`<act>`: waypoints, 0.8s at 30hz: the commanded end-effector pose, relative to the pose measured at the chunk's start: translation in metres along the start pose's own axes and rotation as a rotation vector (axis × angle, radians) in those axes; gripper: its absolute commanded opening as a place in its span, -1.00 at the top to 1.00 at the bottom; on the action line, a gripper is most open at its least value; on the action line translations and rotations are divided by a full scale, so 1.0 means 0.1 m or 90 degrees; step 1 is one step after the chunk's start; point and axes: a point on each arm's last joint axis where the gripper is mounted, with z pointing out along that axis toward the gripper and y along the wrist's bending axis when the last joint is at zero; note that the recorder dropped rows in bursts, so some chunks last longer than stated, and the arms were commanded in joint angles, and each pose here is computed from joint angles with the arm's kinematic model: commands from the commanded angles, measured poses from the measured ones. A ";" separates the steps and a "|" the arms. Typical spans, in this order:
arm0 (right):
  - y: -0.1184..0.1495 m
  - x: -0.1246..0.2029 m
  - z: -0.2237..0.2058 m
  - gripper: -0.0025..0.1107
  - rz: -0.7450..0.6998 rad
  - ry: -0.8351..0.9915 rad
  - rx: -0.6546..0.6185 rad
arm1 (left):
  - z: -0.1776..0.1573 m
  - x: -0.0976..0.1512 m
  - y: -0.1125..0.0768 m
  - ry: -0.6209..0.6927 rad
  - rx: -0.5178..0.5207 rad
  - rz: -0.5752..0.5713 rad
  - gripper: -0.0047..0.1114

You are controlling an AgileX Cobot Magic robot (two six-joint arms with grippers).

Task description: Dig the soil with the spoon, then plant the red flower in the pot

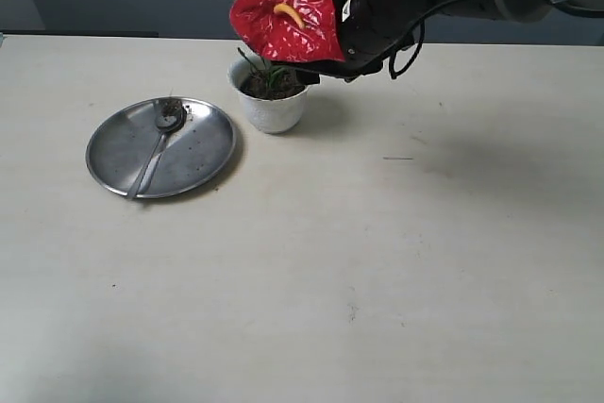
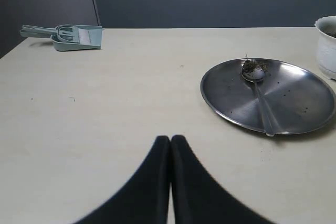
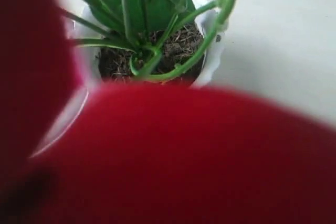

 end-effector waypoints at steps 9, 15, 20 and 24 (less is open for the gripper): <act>0.03 0.00 -0.22 -0.02 0.009 -0.022 -0.025 | 0.00 0.01 0.00 -0.006 0.003 0.000 0.91; 0.01 0.10 -0.43 -0.02 0.010 -0.069 -0.027 | 0.00 0.01 0.00 -0.006 0.003 0.000 0.91; 0.03 0.14 -0.49 -0.02 0.010 -0.062 -0.031 | 0.00 0.01 0.00 -0.006 0.003 0.000 0.91; 0.04 0.18 -0.51 -0.02 0.015 -0.028 -0.031 | 0.00 0.01 0.00 -0.006 0.003 0.000 0.91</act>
